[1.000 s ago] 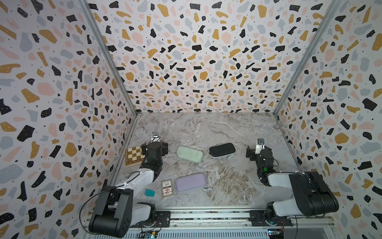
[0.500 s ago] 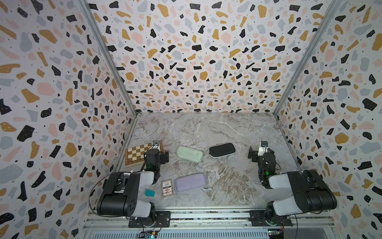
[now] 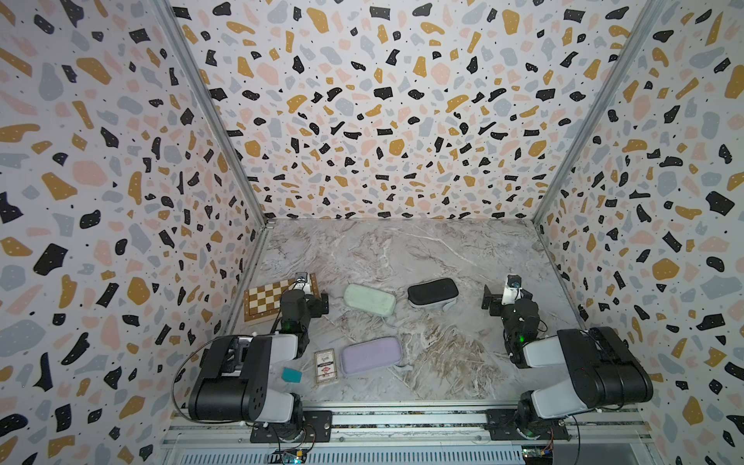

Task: Put umbrellas into zippered umbrella sleeves
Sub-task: Reset both arms

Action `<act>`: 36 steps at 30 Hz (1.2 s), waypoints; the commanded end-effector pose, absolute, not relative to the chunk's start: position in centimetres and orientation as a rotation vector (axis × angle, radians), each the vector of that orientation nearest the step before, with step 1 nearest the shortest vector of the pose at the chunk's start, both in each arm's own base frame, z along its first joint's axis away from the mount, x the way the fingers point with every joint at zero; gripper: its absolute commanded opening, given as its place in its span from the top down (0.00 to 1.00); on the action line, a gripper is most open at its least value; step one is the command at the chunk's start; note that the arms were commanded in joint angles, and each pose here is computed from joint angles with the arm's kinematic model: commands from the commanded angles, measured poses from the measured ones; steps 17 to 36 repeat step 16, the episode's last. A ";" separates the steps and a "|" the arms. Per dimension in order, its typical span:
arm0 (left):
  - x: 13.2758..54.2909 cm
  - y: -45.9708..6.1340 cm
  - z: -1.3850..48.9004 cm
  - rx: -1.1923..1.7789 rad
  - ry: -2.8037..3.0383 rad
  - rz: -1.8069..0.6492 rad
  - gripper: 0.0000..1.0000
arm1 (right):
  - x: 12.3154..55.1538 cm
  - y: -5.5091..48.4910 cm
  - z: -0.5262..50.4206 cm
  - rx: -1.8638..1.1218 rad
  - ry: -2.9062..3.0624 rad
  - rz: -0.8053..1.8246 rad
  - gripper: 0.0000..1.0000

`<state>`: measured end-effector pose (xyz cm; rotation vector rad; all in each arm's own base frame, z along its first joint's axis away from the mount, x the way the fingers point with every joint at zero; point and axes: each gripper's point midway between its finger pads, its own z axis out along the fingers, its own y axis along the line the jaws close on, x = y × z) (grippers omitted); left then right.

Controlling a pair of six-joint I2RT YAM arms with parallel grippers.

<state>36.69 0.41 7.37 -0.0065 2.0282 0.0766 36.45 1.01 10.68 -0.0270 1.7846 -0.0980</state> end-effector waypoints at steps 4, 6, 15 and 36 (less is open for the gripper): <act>37.7 0.3 9.5 -0.009 1.958 0.057 0.01 | 36.5 1.3 11.7 -0.040 1.745 -0.084 0.00; 37.8 0.3 9.5 -0.009 1.957 0.057 0.01 | 36.5 1.2 11.7 -0.041 1.744 -0.086 0.01; 37.7 0.3 9.5 -0.008 1.957 0.057 0.01 | 36.5 1.3 11.7 -0.047 1.746 -0.081 0.00; 37.7 0.3 9.5 -0.009 1.957 0.057 0.01 | 36.5 1.3 11.7 -0.047 1.744 -0.080 0.00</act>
